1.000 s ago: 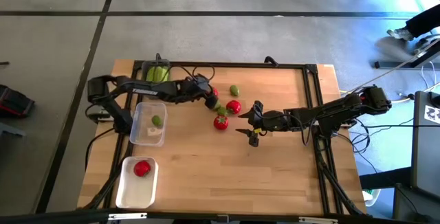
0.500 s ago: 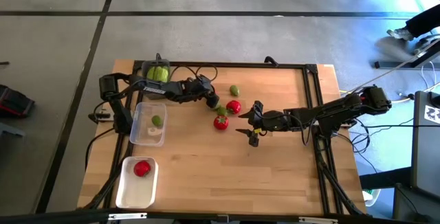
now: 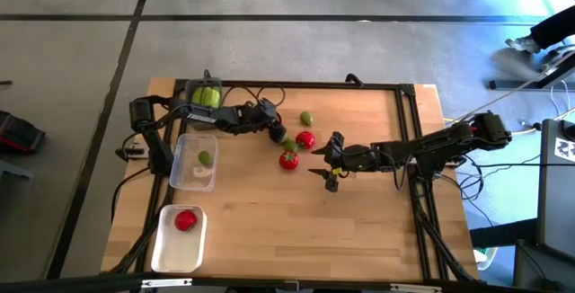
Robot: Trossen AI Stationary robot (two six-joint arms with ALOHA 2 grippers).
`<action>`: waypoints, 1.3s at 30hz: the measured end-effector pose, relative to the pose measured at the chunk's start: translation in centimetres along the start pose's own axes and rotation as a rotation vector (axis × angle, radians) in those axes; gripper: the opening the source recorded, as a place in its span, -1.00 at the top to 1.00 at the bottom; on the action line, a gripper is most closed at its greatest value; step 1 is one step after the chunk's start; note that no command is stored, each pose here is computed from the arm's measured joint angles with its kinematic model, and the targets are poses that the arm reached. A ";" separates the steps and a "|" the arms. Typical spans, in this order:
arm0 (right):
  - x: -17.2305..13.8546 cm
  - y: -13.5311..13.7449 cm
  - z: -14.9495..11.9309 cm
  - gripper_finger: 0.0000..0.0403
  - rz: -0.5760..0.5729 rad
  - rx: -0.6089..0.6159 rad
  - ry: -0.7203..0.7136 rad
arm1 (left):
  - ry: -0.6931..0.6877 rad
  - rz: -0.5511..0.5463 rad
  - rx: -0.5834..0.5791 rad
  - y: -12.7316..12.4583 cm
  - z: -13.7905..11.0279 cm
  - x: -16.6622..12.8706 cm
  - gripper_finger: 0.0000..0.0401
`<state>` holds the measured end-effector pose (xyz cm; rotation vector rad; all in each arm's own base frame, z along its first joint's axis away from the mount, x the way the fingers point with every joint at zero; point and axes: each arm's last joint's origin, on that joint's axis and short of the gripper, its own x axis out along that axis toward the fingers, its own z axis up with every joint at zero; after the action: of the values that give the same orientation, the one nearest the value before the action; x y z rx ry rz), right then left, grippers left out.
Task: Sort produce into baskets
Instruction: Put the tomato into the white bin
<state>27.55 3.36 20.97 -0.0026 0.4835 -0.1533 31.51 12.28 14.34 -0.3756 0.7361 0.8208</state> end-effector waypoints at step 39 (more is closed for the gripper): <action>0.0 0.0 -0.2 -0.28 -0.002 0.013 0.017 | -0.166 -0.366 0.129 -4.3 0.1 -16.8 -0.28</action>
<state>27.47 3.34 20.83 0.0106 0.4993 -0.1585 27.19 0.79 26.57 -0.3098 0.5410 0.4502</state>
